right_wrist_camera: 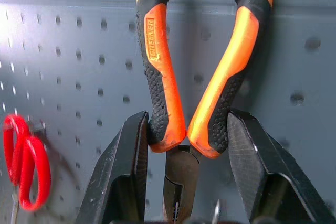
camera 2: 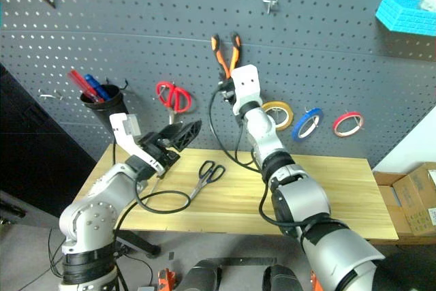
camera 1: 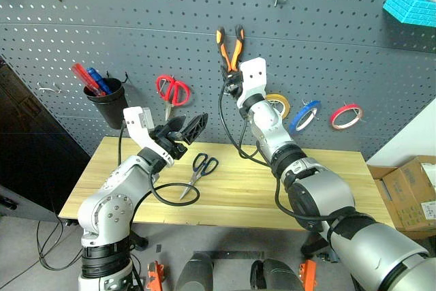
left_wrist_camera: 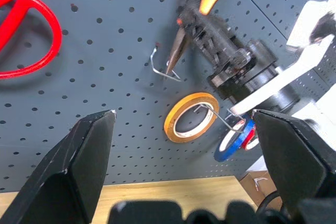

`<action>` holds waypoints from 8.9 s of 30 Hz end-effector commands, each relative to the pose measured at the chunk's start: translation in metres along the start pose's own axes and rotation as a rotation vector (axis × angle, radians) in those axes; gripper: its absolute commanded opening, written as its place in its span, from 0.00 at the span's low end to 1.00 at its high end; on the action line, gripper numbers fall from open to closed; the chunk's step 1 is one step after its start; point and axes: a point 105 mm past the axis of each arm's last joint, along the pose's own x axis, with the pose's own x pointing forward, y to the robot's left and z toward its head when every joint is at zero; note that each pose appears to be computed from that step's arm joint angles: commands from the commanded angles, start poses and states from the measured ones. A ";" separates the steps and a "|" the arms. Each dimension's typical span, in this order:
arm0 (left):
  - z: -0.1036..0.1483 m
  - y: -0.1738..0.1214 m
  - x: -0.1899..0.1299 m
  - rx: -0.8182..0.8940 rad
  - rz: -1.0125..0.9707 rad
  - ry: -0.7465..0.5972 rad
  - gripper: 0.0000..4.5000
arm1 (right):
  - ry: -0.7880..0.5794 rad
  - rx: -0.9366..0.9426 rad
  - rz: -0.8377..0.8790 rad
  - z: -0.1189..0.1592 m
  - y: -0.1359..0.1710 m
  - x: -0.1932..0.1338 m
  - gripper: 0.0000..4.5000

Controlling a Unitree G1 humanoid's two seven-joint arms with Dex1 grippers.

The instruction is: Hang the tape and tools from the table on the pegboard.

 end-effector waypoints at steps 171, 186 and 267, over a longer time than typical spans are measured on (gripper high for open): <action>-0.008 0.064 -0.053 0.783 0.417 -0.031 0.12 | -0.114 0.332 0.677 0.070 0.038 -0.116 1.00; -0.006 0.076 -0.054 0.722 0.442 -0.034 0.12 | -0.114 0.324 0.663 0.069 0.035 -0.115 1.00; 0.000 0.194 -0.051 0.577 0.645 0.448 1.00 | 0.143 0.269 0.661 0.035 0.073 -0.125 1.00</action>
